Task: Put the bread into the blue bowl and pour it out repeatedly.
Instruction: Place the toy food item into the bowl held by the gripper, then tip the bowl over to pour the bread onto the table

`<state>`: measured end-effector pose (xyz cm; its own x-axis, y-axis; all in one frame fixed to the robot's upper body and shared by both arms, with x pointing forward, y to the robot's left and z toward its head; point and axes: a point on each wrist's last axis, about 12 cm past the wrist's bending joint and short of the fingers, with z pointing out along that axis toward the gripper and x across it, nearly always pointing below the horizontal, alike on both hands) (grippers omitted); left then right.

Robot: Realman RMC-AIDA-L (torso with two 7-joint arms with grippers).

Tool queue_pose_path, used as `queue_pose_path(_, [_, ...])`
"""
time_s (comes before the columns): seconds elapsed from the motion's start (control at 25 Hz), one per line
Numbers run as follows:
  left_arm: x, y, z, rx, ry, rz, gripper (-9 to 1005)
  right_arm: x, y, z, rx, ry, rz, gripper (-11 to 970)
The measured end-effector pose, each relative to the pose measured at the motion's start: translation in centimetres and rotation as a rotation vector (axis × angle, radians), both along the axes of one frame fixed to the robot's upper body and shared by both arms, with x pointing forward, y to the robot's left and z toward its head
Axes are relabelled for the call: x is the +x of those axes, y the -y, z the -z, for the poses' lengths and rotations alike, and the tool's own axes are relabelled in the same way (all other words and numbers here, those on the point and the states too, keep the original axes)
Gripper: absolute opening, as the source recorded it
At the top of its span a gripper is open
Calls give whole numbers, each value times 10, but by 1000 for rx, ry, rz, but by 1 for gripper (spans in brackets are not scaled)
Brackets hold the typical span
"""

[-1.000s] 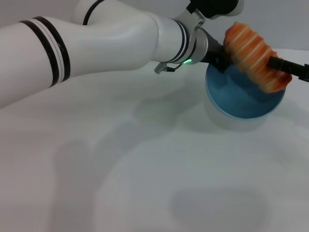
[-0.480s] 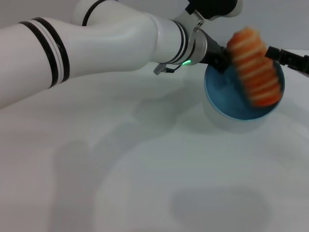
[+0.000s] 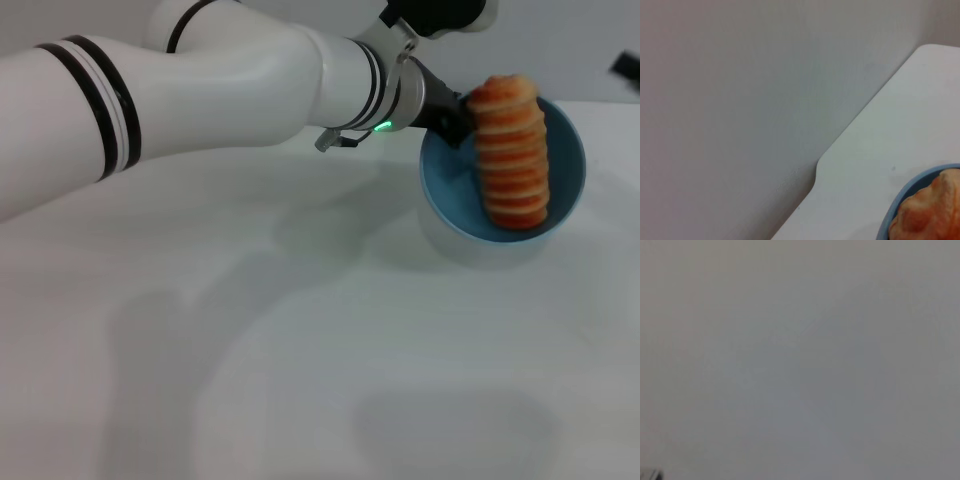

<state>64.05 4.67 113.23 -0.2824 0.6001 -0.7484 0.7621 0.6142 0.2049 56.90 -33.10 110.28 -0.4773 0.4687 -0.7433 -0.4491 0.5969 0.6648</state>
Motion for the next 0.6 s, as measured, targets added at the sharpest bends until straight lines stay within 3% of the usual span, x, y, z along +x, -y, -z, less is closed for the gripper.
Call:
queue_pose_path(0.24, [4,-3,-1,14,21,-1,-1,-20,35,11,-134,119,167,715])
queue_pose_path(0.28, [6,-2,-3,19,42,7,-1,-28,46,23,-237,120,234,715])
queue_pose_path(0.48, [10,2,-9,16,136,41,-1,-50,58,51,-436,146,355,716])
queue_pose_path(0.6, [12,5,-14,-1,203,55,-2,-75,64,76,-456,142,499,716])
